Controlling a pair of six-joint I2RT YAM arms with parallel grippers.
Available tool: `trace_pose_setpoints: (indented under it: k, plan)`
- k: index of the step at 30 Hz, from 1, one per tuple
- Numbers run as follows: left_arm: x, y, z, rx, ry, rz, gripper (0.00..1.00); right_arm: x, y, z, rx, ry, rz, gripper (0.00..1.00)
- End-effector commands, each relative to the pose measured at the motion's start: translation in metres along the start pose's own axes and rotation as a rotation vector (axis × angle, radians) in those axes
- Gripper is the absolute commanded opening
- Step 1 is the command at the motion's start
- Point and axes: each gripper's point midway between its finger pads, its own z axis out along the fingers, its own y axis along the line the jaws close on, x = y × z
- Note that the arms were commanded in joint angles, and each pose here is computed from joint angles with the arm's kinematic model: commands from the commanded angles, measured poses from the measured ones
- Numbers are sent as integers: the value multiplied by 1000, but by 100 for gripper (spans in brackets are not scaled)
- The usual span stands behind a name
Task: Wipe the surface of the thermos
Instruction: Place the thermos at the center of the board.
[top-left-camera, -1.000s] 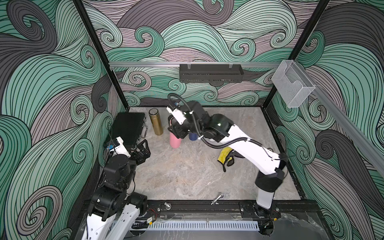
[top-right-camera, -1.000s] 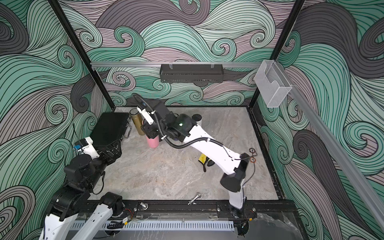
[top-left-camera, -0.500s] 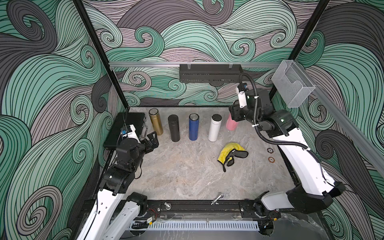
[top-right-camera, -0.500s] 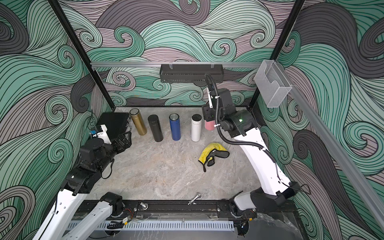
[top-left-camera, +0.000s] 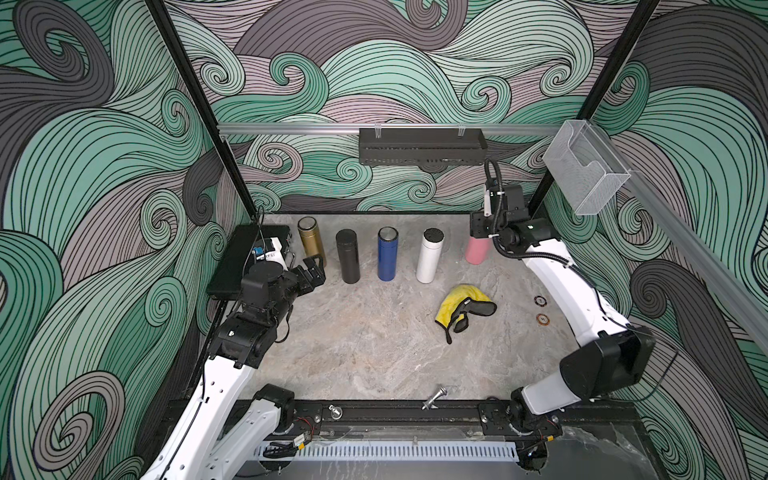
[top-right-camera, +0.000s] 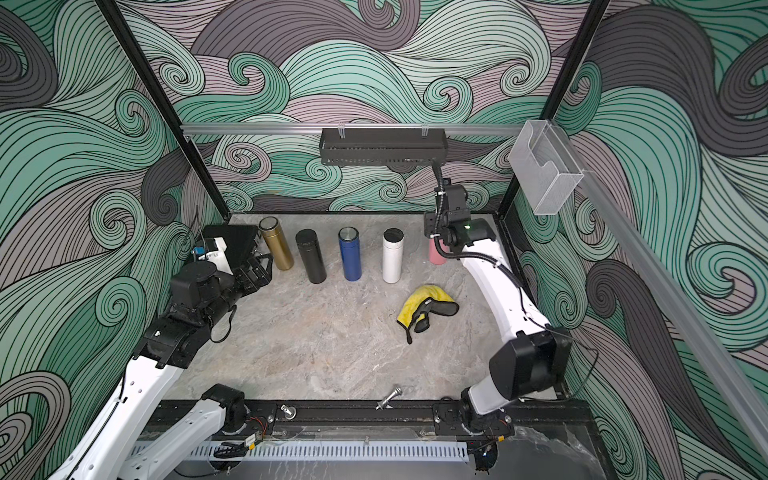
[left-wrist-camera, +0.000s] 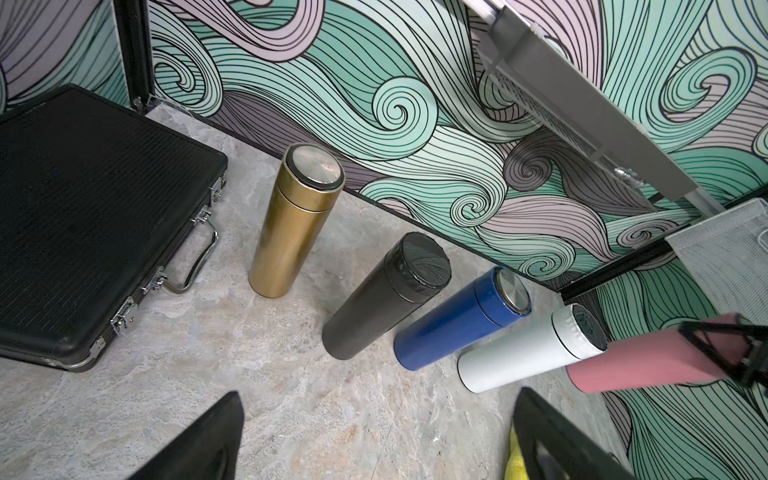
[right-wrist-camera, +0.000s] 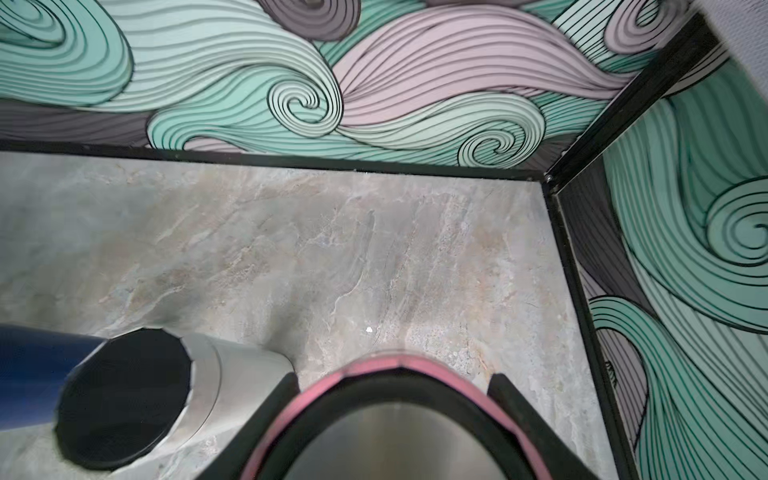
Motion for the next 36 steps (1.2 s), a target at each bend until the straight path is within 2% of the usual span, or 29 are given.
trace_pose_setpoints:
  k: [1,7,18,25,28,31,36]
  plan:
    - [-8,-14,-1,44,12,38,99,-48,-4,4,0,-204,72,0]
    - [-6,-15,8,47,28,38,99,-48,-5,44,0,-274,98,0]
    - [8,-15,32,29,104,4,99,-29,-2,95,-8,-158,126,0]
    - [11,-14,39,14,123,-20,99,-18,0,114,-2,-79,120,0]
    - [16,-18,39,26,174,24,99,-15,1,121,-2,-61,120,12]
    - [18,-21,38,34,197,48,99,-11,2,123,-6,-54,125,33]
    - [17,-25,38,67,187,69,99,-4,3,125,-4,-39,125,51]
